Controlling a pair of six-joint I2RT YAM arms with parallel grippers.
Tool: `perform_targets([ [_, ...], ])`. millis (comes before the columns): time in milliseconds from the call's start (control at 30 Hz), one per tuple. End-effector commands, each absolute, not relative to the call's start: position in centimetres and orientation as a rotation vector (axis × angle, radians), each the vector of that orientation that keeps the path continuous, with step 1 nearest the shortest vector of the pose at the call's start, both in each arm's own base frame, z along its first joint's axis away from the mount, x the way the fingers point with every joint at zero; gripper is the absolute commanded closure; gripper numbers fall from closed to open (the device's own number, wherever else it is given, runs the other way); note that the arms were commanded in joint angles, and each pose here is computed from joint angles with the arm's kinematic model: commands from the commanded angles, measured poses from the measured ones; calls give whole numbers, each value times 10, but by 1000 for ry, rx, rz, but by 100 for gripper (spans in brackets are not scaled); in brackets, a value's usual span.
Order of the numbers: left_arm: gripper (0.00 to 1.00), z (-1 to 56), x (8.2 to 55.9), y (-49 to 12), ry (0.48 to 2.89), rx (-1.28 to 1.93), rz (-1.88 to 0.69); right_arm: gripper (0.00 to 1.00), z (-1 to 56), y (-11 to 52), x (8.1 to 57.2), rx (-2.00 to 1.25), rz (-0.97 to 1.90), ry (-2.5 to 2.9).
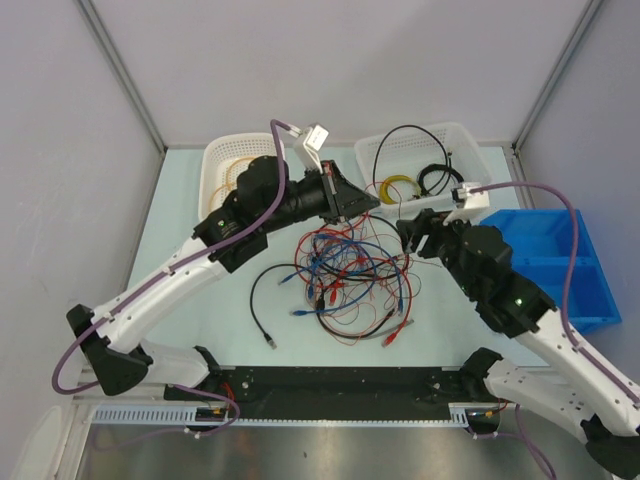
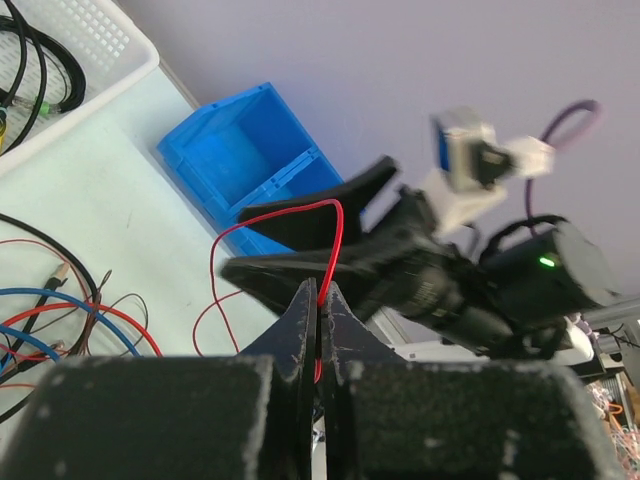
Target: Untangle the cables
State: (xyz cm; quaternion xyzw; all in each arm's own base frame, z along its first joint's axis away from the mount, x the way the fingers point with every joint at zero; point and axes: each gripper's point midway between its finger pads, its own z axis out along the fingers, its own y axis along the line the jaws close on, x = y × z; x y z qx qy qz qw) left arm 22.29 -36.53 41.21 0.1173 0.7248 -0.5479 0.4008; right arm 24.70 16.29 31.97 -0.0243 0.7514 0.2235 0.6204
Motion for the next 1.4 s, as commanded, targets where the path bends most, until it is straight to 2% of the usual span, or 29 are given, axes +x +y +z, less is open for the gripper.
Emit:
perform_targets([
  [0, 100, 440, 211, -354, 1747, 310, -1405, 32, 327, 180, 267, -88, 592, 1682],
  [167, 100, 434, 209, -354, 1765, 317, -1406, 35, 328, 192, 283, -102, 644, 1665],
  [267, 100, 432, 209, -354, 1772, 317, -1401, 42, 329, 194, 287, -97, 660, 1661],
  [333, 100, 428, 209, -354, 1778, 318, -1400, 57, 330, 195, 287, -96, 669, 1657],
  [367, 100, 428, 208, -355, 1776, 318, -1406, 71, 332, 195, 286, -98, 680, 1651],
  [467, 100, 408, 209, -356, 1813, 316, -1396, 100, 359, 185, 279, -60, 707, 1575],
  [533, 100, 398, 210, -353, 1824, 304, -1376, 100, 380, 176, 269, -41, 715, 1532],
  [600, 94, 375, 213, -351, 1860, 298, -1335, 100, 403, 166, 263, -19, 694, 1528],
  [633, 84, 368, 214, -349, 1870, 293, -1316, 100, 411, 160, 261, -8, 676, 1531],
  [700, 74, 343, 218, -347, 1915, 291, -1262, 100, 426, 145, 259, 37, 612, 1563],
  [733, 63, 334, 220, -347, 1932, 291, -1245, 100, 428, 140, 260, 55, 587, 1580],
  [833, 44, 304, 223, -344, 2003, 291, -1182, 100, 442, 119, 261, 118, 506, 1603],
  [967, 29, 281, 225, -331, 2080, 271, -1084, 100, 450, 89, 268, 213, 384, 1632],
  [1000, 18, 277, 227, -326, 2089, 252, -1047, 100, 452, 86, 274, 227, 364, 1643],
  [1100, 13, 271, 226, -306, 2097, 236, -969, 100, 475, 65, 274, 286, 303, 1616],
  [1367, 14, 245, 203, -273, 2113, 181, -973, 100, 538, -4, 279, 536, 102, 1494],
])
